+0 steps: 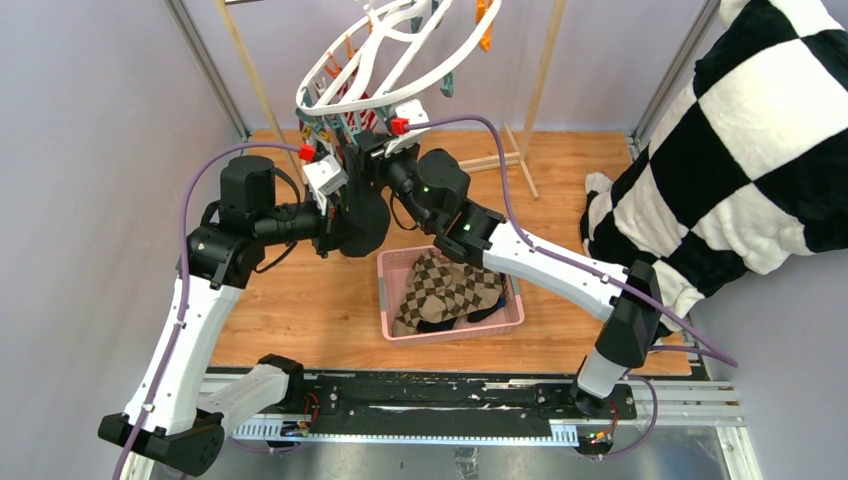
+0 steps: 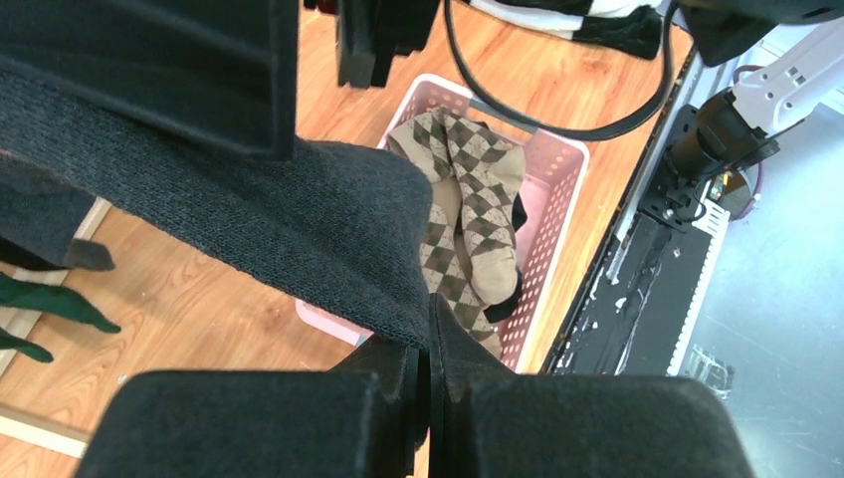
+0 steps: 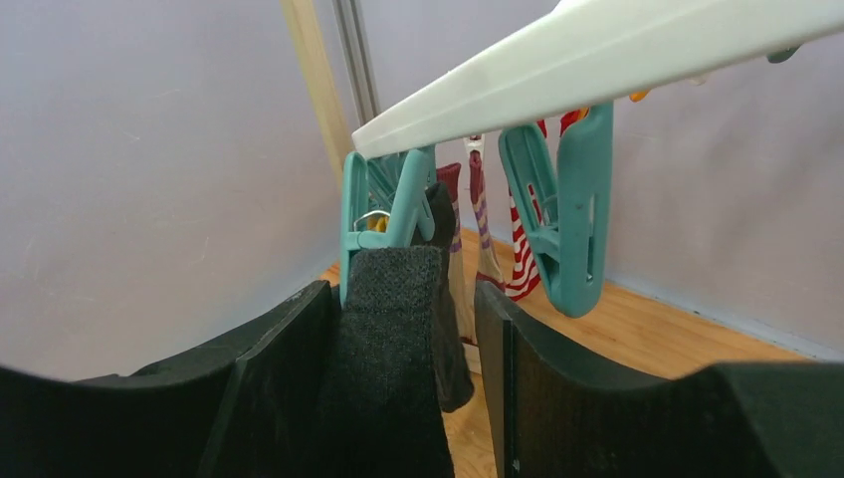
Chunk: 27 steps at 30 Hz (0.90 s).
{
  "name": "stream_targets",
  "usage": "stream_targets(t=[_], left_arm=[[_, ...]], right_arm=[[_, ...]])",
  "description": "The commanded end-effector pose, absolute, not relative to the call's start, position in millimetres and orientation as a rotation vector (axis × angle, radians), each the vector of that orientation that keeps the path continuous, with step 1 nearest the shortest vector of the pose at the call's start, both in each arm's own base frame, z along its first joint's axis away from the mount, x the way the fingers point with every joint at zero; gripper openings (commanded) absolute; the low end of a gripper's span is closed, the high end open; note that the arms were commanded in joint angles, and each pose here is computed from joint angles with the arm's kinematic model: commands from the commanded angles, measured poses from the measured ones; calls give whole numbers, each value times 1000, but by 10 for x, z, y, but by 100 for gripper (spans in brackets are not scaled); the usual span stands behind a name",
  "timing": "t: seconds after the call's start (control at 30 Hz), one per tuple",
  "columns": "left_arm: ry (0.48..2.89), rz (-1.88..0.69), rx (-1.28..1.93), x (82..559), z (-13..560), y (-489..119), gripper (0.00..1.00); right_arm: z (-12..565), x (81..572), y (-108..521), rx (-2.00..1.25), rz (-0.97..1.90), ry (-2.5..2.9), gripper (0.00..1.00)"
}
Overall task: Remove the socks clipped to the hanger
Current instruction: Remove the sock from the hanger.
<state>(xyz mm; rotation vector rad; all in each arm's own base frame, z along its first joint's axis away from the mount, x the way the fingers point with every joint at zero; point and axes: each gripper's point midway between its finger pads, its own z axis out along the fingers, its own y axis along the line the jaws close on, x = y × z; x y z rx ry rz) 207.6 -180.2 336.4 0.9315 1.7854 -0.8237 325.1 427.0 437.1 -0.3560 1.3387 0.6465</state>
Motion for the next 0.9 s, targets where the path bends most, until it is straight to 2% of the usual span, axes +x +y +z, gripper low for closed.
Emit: stream_targets(t=[0.0, 0.27, 0.6, 0.77, 0.87], left_arm=[[1774, -843, 941, 2013, 3449, -1833, 0], [1772, -835, 938, 2002, 3460, -1826, 0], [1758, -835, 933, 1973, 3514, -1820, 0], [1753, -834, 934, 1964, 3524, -1818, 0], [1755, -830, 933, 1968, 3519, -1814, 0]], right_arm=[[4450, 3256, 4305, -322, 647, 1292, 59], [4730, 3356, 4448, -312, 645, 1236, 55], [4801, 3501, 4451, -329, 578, 1220, 50], [4819, 3515, 4426, -334, 573, 1216, 41], [4840, 3522, 4416, -335, 576, 1215, 31]])
